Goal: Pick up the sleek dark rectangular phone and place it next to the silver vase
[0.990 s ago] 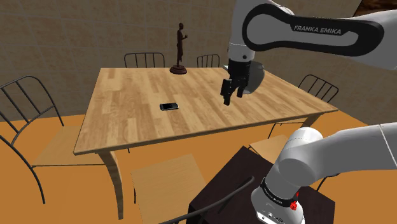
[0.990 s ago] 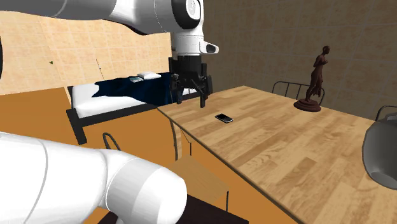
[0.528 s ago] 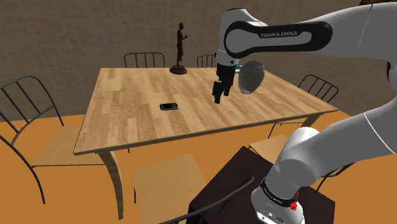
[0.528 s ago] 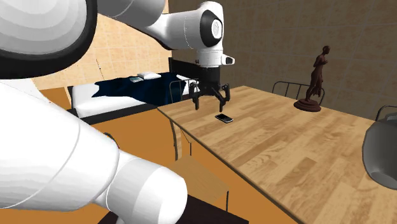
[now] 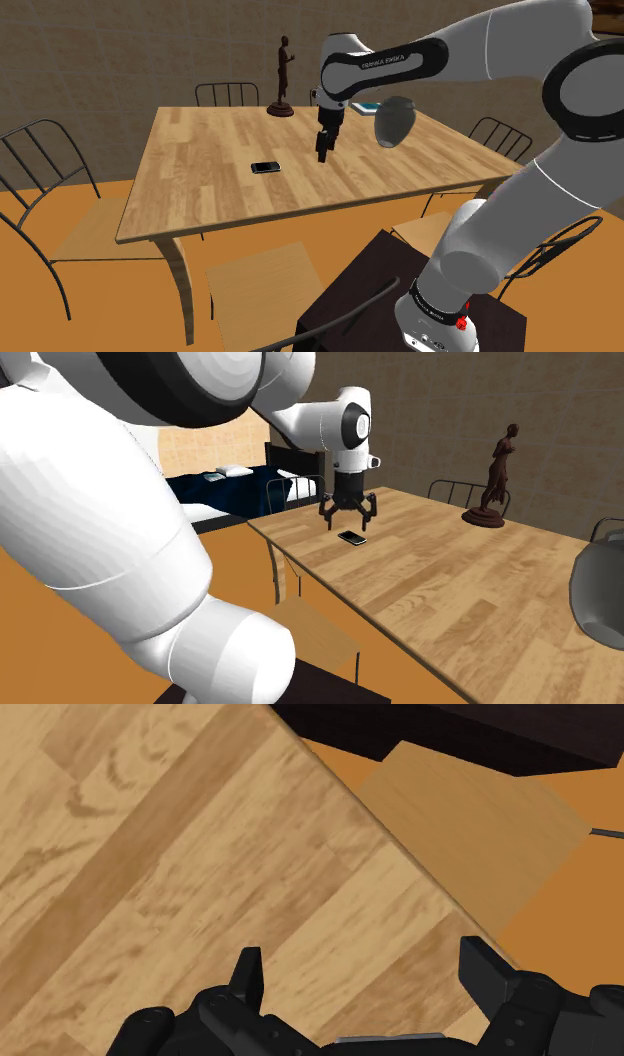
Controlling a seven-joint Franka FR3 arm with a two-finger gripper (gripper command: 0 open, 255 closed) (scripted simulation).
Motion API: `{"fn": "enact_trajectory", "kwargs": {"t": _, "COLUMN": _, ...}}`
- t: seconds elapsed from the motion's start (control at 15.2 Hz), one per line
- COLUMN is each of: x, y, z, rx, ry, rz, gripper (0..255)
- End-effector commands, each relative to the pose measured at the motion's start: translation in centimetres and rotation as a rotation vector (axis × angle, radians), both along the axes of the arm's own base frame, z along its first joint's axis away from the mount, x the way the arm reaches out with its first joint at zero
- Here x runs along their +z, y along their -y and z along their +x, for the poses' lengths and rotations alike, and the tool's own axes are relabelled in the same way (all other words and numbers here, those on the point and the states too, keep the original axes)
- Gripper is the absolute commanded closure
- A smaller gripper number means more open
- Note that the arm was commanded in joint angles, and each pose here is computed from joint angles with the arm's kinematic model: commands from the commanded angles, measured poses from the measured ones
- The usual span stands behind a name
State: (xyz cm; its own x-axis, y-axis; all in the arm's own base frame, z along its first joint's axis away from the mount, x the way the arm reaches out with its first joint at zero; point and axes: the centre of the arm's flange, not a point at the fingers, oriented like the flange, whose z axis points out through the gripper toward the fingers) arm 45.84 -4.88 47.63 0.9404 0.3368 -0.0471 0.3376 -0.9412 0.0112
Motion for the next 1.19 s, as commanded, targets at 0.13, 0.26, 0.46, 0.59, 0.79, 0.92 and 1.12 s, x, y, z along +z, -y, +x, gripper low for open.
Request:
{"fn": "enact_trajectory", "kwargs": {"t": 0.13, "x": -2.2, "y": 1.0, "z": 4.6, "rx": 0.108, "ry": 0.009, "rz": 0.011, "gripper": 0}}
{"fn": "enact_trajectory", "kwargs": {"t": 0.26, "x": -3.4, "y": 1.1, "z": 6.9, "rx": 0.161, "ry": 0.012, "rz": 0.016, "gripper": 0}}
{"fn": "enact_trajectory", "kwargs": {"t": 0.46, "x": -5.1, "y": 1.1, "z": 10.3, "rx": 0.24, "ry": 0.018, "rz": 0.025, "gripper": 0}}
{"fn": "enact_trajectory", "kwargs": {"t": 0.59, "x": -6.2, "y": 0.9, "z": 12.6, "rx": 0.293, "ry": 0.021, "rz": 0.03, "gripper": 0}}
{"fn": "enact_trajectory", "kwargs": {"t": 0.79, "x": -7.9, "y": 0.4, "z": 16.1, "rx": 0.372, "ry": 0.027, "rz": 0.039, "gripper": 0}}
{"fn": "enact_trajectory", "kwargs": {"t": 0.92, "x": -9.0, "y": -0.1, "z": 18.4, "rx": 0.424, "ry": 0.031, "rz": 0.045, "gripper": 0}}
{"fn": "enact_trajectory", "kwargs": {"t": 1.12, "x": -10.4, "y": -0.9, "z": 21.2, "rx": 0.491, "ry": 0.035, "rz": 0.052, "gripper": 0}}
